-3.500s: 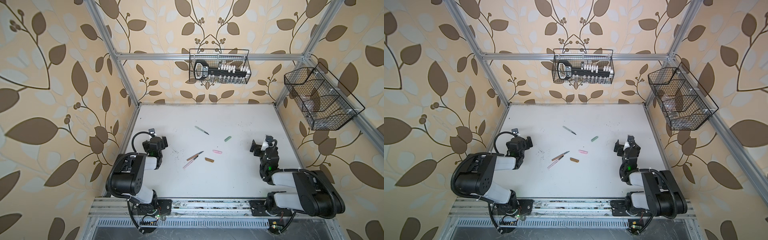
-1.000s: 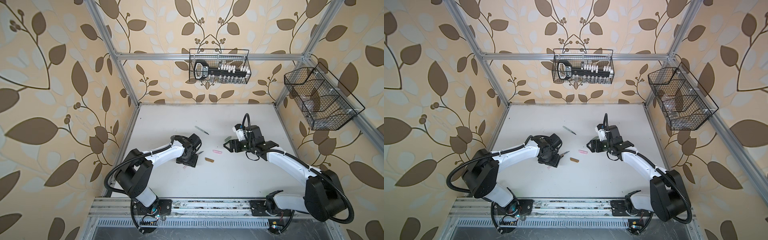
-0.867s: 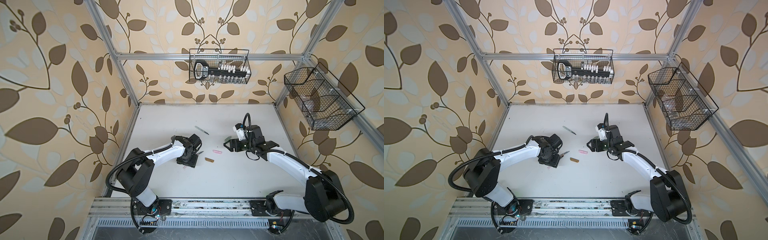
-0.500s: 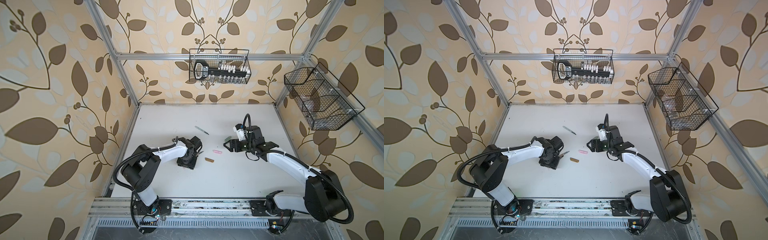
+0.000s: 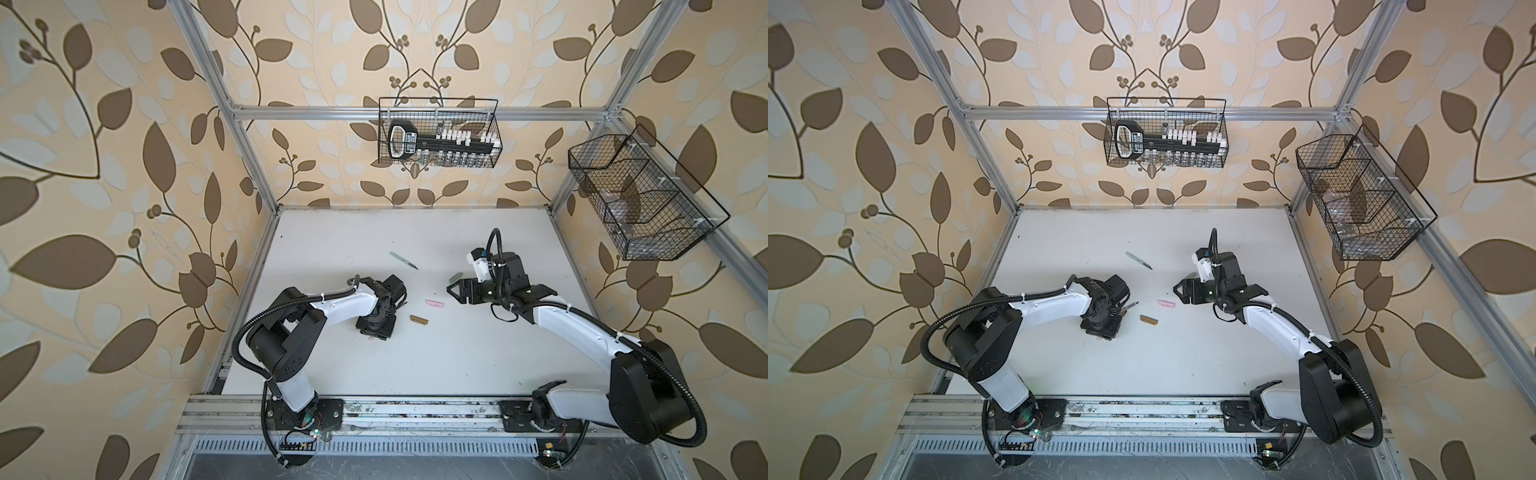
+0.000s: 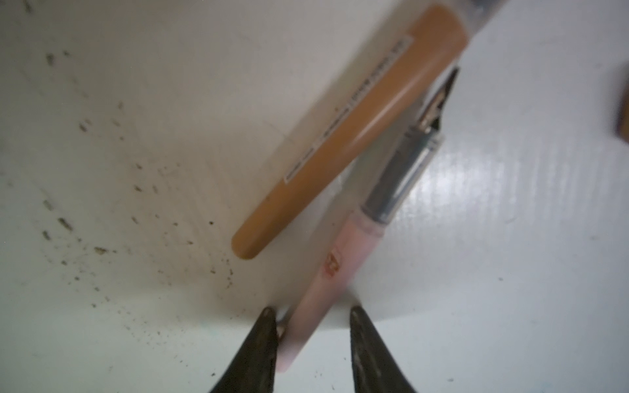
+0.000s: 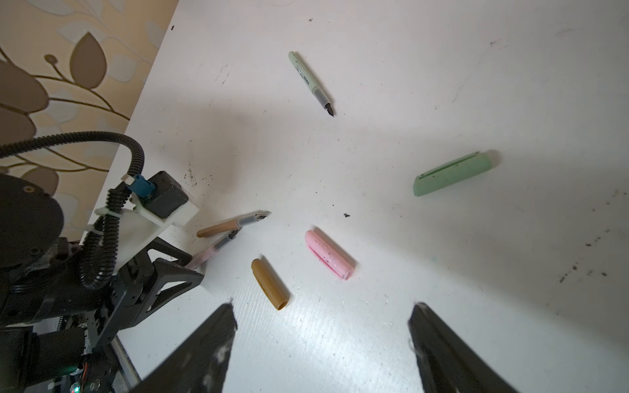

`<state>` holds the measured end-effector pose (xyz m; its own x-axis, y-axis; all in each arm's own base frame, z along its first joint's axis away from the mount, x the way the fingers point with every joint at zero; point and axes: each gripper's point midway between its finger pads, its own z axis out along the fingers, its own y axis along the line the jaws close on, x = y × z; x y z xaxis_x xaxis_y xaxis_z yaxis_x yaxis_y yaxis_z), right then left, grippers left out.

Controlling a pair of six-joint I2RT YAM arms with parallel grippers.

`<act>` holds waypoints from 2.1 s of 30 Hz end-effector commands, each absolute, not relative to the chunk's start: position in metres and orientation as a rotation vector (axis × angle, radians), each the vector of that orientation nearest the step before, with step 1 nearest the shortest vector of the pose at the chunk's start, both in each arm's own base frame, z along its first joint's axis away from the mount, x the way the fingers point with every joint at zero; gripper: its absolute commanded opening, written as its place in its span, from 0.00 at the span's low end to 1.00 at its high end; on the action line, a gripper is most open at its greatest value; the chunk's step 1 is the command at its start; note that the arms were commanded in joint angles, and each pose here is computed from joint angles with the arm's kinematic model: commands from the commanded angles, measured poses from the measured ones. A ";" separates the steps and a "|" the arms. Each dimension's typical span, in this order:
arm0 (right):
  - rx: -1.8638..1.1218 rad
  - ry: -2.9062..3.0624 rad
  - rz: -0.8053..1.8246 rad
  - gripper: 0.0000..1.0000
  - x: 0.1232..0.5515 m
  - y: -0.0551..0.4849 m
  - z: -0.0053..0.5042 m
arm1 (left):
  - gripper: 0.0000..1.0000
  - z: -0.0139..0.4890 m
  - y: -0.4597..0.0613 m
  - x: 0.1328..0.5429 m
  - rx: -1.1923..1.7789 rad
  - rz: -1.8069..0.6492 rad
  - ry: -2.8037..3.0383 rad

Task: Insert pens into pen caps
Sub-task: Rotate the pen at the center of the table, then pick up a pen from the center of the table.

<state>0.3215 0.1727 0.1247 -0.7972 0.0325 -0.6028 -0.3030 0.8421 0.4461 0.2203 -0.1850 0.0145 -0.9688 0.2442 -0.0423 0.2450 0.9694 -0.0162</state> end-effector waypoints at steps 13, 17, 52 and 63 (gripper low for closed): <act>-0.175 2.420 0.724 0.82 0.319 0.171 0.112 | 0.39 0.008 -0.201 0.208 0.474 0.030 3.052; -0.168 2.416 0.723 0.82 0.318 0.171 0.112 | 0.39 0.012 -0.205 0.218 0.452 0.034 3.021; -0.202 2.438 0.670 0.82 0.324 0.178 0.103 | 0.21 0.003 -0.204 0.186 0.468 0.080 3.105; -0.269 2.479 0.574 0.82 0.323 0.177 0.097 | 0.11 0.000 -0.202 0.186 0.494 0.103 3.095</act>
